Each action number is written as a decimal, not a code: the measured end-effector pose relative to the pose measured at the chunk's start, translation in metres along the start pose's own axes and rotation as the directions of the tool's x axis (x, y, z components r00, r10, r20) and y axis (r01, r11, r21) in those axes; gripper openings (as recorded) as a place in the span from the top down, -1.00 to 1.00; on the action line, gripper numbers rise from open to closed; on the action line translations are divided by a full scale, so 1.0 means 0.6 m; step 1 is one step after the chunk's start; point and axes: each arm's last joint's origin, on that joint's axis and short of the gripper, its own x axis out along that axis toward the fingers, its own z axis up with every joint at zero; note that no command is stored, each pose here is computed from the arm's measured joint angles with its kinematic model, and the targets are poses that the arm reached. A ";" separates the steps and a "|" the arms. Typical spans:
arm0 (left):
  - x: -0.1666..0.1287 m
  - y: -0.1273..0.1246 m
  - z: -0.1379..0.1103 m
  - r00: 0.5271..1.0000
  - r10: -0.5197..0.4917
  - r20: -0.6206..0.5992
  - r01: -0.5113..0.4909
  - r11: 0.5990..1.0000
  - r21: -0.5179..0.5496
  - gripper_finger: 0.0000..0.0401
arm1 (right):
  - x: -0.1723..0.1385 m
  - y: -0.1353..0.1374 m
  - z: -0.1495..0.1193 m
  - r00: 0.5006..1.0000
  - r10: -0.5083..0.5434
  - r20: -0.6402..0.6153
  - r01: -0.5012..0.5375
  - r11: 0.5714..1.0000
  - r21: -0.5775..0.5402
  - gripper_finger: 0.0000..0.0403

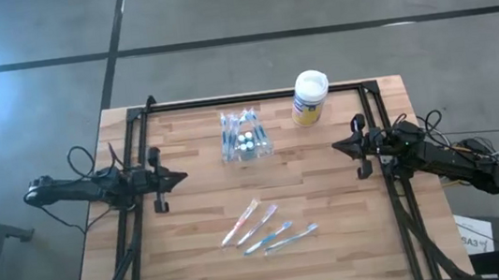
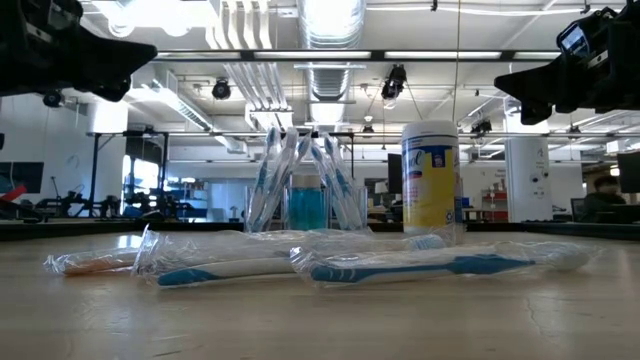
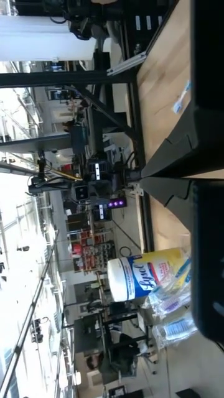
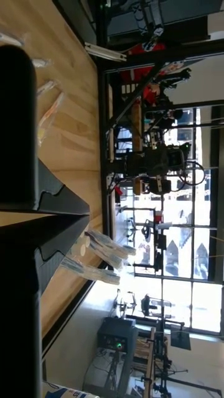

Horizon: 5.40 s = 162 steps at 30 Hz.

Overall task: Pick & Place toothbrushing station
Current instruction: Put the orange toothbrush into the transparent organizer

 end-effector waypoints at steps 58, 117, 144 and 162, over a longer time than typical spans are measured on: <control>0.394 -0.163 -0.007 0.289 -0.162 -0.944 -0.325 0.910 -0.256 -0.12 | 0.000 0.003 -0.010 0.996 0.071 -0.061 -0.063 0.989 0.131 0.96; 0.345 -0.158 0.142 0.610 0.218 -0.762 -0.204 0.972 0.116 0.99 | 0.001 0.005 -0.002 0.995 0.102 -0.015 -0.100 0.990 0.103 0.96; 0.327 -0.116 0.143 0.999 0.019 0.043 -0.019 1.000 -0.009 0.99 | 0.031 0.031 0.014 0.971 0.224 0.079 -0.231 0.970 0.083 0.39; 0.478 -0.096 0.138 0.996 0.086 0.011 -0.087 0.996 0.015 1.00 | 0.072 0.040 0.018 0.955 0.264 0.133 -0.273 0.960 0.056 -0.01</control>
